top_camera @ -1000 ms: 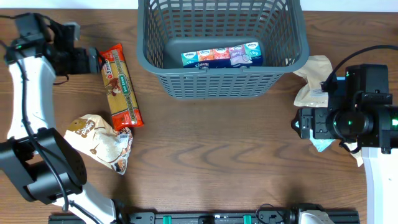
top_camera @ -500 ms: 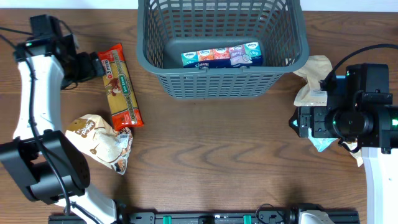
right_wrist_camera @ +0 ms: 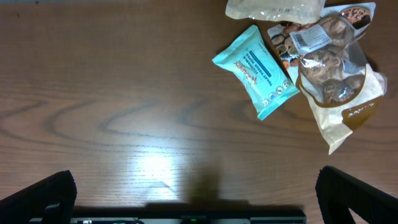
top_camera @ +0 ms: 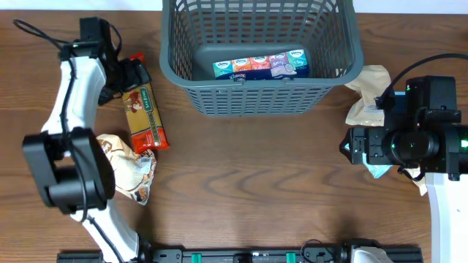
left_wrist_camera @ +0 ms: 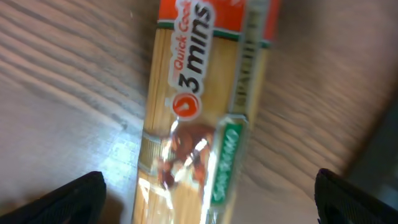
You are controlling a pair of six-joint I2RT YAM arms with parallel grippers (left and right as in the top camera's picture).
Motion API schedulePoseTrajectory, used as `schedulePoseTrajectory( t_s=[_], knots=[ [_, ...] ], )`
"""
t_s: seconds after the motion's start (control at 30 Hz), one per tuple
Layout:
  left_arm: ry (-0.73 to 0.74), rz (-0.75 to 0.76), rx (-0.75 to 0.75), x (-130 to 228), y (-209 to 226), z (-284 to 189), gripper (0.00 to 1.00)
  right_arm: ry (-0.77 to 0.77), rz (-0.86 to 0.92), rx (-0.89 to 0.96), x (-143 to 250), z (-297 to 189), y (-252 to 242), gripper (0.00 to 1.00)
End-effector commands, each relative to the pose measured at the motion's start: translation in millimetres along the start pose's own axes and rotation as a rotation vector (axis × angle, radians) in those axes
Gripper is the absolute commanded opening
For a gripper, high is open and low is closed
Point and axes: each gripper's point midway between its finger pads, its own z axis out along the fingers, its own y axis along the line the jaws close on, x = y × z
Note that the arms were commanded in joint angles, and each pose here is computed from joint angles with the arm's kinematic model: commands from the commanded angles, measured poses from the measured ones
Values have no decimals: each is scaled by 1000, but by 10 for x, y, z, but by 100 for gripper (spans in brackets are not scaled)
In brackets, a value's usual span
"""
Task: Pack container
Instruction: 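Move the left gripper to the spaghetti packet and grasp it, then lift the spaghetti packet into the basket and release it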
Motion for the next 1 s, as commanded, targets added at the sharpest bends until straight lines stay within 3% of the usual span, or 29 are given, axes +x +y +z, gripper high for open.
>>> schedulePoseTrajectory(
  t_s=[0.0, 0.6, 0.63, 0.7, 0.83, 0.97],
  knots=[
    [42, 3, -27, 60, 75, 226, 99, -9, 21, -3, -18, -32, -16, 99],
    [142, 176, -77, 217, 227, 792, 99, 8, 22, -3, 24, -32, -14, 99],
    [148, 188, -78, 229, 233, 817, 94, 11, 22, -3, 32, -32, -14, 99],
    [151, 194, -78, 233, 238, 849, 57, 15, 22, -3, 41, -33, -14, 99],
    [137, 194, -84, 199, 247, 868, 8, 18, 22, -3, 48, -33, -14, 99],
    [98, 213, -103, 103, 265, 860, 6, 17, 22, -3, 46, -33, -14, 99]
  ],
)
